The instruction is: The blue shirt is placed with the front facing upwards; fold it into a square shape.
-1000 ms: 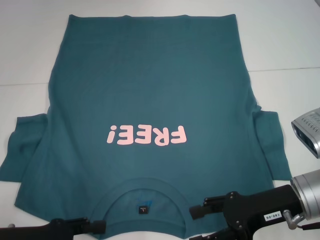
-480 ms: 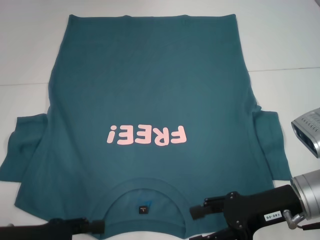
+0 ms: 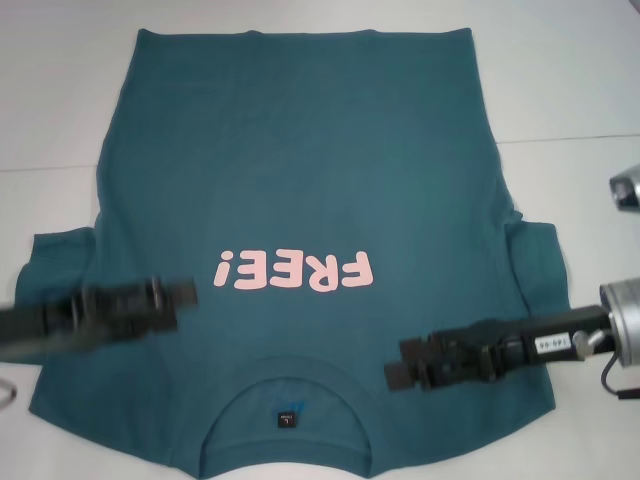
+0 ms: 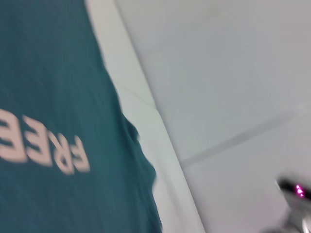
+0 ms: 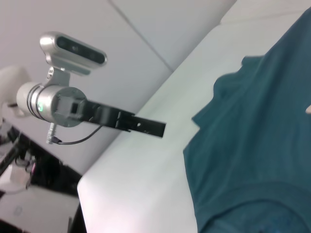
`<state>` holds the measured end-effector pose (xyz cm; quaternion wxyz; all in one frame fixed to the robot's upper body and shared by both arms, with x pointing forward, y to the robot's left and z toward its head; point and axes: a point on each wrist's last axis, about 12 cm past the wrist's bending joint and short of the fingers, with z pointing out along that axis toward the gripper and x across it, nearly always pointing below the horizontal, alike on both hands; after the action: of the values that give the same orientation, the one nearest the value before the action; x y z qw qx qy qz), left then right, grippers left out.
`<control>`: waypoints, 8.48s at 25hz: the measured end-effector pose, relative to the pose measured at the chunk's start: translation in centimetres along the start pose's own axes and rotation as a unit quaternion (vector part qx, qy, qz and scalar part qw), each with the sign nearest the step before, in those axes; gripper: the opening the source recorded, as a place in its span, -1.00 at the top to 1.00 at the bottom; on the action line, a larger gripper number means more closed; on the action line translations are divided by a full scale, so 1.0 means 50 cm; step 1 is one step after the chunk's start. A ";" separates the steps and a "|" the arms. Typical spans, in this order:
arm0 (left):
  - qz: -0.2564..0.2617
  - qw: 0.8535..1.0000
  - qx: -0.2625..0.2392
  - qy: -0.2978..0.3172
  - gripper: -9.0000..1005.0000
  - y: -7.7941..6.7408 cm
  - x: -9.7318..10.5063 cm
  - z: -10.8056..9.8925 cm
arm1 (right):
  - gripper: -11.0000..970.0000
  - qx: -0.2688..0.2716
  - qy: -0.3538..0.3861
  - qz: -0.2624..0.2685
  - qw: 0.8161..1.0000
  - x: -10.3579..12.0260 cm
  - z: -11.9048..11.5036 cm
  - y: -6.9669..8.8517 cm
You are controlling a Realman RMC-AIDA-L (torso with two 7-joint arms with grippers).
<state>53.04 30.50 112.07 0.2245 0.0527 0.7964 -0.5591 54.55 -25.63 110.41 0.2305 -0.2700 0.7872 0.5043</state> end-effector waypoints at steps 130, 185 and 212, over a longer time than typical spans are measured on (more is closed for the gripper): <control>0.051 0.891 -0.419 -0.167 0.98 0.137 -0.201 -0.057 | -0.95 0.055 -0.050 0.076 0.994 -0.044 -0.047 -0.028; 0.105 0.932 -0.347 -0.003 0.50 0.012 -0.235 0.207 | -0.94 0.074 -0.059 0.095 0.991 -0.034 -0.052 -0.043; -0.054 0.951 -0.305 -0.015 -0.89 0.072 -0.128 0.075 | -0.94 0.087 -0.060 0.116 0.988 -0.042 -0.077 -0.048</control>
<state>61.07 29.49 110.60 0.2115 -0.0702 0.9271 -0.3013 57.35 -29.57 111.62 0.2397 -0.1248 0.8391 0.4721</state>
